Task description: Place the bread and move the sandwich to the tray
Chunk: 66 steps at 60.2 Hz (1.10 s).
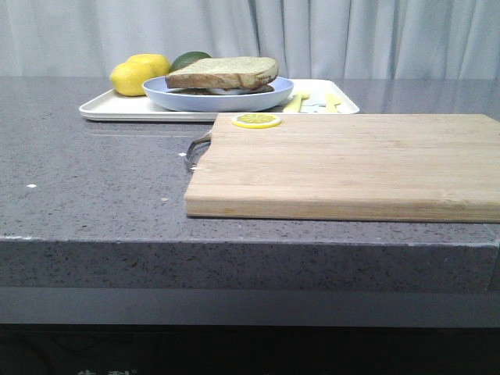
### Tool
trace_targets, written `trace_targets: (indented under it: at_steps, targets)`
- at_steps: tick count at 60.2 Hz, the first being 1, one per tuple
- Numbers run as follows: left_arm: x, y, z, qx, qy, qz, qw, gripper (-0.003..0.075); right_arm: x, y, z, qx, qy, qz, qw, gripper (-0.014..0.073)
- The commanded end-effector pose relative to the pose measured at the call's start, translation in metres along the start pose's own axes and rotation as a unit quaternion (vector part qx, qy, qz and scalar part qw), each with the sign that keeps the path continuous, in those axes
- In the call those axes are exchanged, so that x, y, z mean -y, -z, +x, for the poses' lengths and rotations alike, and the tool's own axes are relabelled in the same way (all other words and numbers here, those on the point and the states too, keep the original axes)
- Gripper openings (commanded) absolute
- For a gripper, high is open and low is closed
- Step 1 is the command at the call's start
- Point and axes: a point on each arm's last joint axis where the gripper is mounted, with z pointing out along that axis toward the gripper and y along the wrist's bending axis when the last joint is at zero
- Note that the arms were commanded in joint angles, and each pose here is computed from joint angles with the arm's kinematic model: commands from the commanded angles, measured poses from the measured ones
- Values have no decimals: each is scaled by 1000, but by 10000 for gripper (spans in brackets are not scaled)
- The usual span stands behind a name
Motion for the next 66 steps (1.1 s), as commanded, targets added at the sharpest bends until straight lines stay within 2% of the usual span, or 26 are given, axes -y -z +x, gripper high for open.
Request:
trace_targets:
  at_steps: [1, 7, 29, 37, 66]
  targets:
    - [1, 6, -3, 81, 25, 4, 996, -19, 0, 2, -15, 47, -2, 5, 999, -76]
    - [0, 8, 13, 103, 42, -5, 994, -19, 0, 2, -15, 47, -2, 5, 999, -76]
    - [-1, -17, 65, 114, 48, -6, 992, -19, 0, 2, -14, 46, -2, 5, 999, -76]
    - [-1, -18, 69, 83, 49, -10, 995, -19, 0, 2, -14, 45, -2, 5, 999, -76]
    - [-1, -18, 69, 83, 49, -10, 995, -19, 0, 2, -14, 45, -2, 5, 999, -76]
